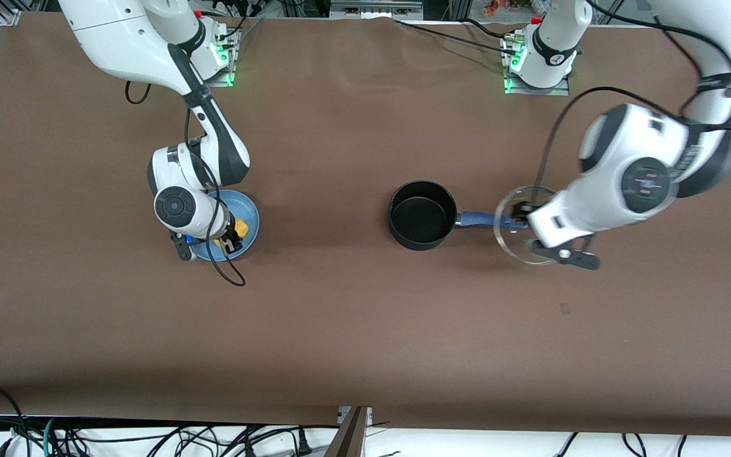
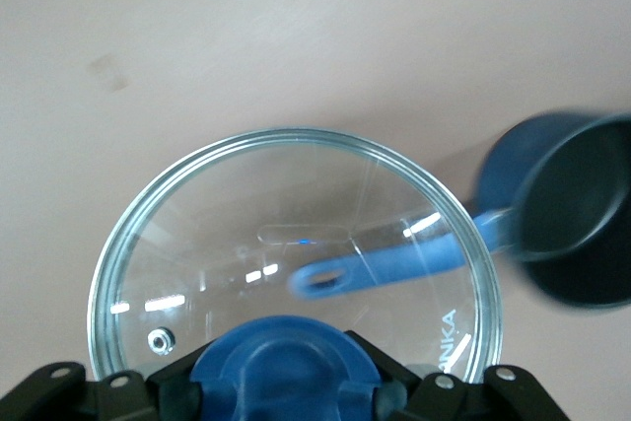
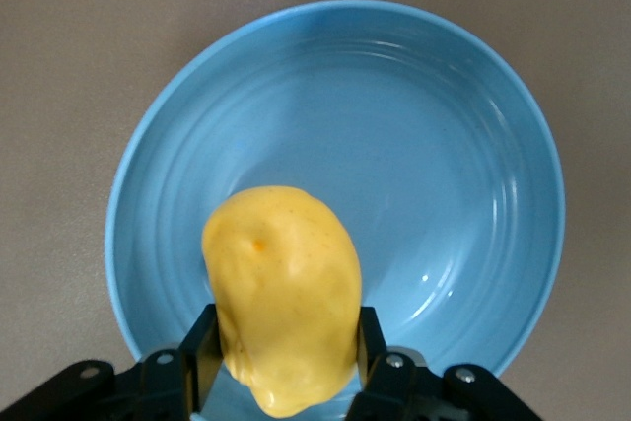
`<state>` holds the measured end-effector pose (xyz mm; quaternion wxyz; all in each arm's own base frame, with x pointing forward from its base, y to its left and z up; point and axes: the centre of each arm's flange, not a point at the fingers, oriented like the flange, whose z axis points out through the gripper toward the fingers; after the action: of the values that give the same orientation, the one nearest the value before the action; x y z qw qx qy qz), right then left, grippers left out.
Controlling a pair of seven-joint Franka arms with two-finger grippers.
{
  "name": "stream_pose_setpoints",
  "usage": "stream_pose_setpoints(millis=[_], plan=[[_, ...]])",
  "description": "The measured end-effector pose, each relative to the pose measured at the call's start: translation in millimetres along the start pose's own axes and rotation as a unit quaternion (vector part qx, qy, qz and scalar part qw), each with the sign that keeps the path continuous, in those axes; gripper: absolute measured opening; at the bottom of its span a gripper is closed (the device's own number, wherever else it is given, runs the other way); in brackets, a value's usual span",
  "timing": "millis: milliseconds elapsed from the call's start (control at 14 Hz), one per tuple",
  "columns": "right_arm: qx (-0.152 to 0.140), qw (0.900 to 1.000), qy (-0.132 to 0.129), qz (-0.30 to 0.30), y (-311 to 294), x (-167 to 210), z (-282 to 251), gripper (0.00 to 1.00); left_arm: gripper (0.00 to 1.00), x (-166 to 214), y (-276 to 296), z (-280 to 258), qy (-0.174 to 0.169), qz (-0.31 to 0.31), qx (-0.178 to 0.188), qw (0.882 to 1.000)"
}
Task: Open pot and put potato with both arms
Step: 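Lift the lid with the left gripper while the right gripper carries the potato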
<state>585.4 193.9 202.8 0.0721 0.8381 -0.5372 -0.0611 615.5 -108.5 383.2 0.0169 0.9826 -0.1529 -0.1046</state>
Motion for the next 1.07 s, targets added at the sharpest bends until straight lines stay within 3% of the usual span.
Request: stream_pose_setpoints(millis=[214, 429, 643, 857, 1071], plan=[[0.005, 1.000, 0.001, -0.026, -1.0, 0.6, -1.9, 0.59, 0.44, -30.6, -69.2, 32.9, -0.012, 0.038, -0.006, 0.999], [0.033, 0.997, 0.007, -0.071, -7.1, 1.8, -28.9, 0.59, 0.44, -56.4, -137.7, 85.5, 0.034, 0.074, 0.004, 0.997], [0.047, 0.993, 0.010, -0.104, -21.2, -19.9, -91.6, 0.59, 0.44, -70.7, -167.2, 129.0, 0.042, 0.077, -0.014, 0.996], [0.078, 0.983, 0.016, -0.164, -41.9, -100.4, -151.4, 0.59, 0.44, -69.1, -191.7, 161.0, 0.047, 0.073, -0.037, 0.996], [0.108, 0.967, 0.022, -0.231, -60.3, -206.4, -156.3, 0.59, 0.44, -62.9, -197.6, 166.1, 0.046, 0.091, -0.026, 0.995]])
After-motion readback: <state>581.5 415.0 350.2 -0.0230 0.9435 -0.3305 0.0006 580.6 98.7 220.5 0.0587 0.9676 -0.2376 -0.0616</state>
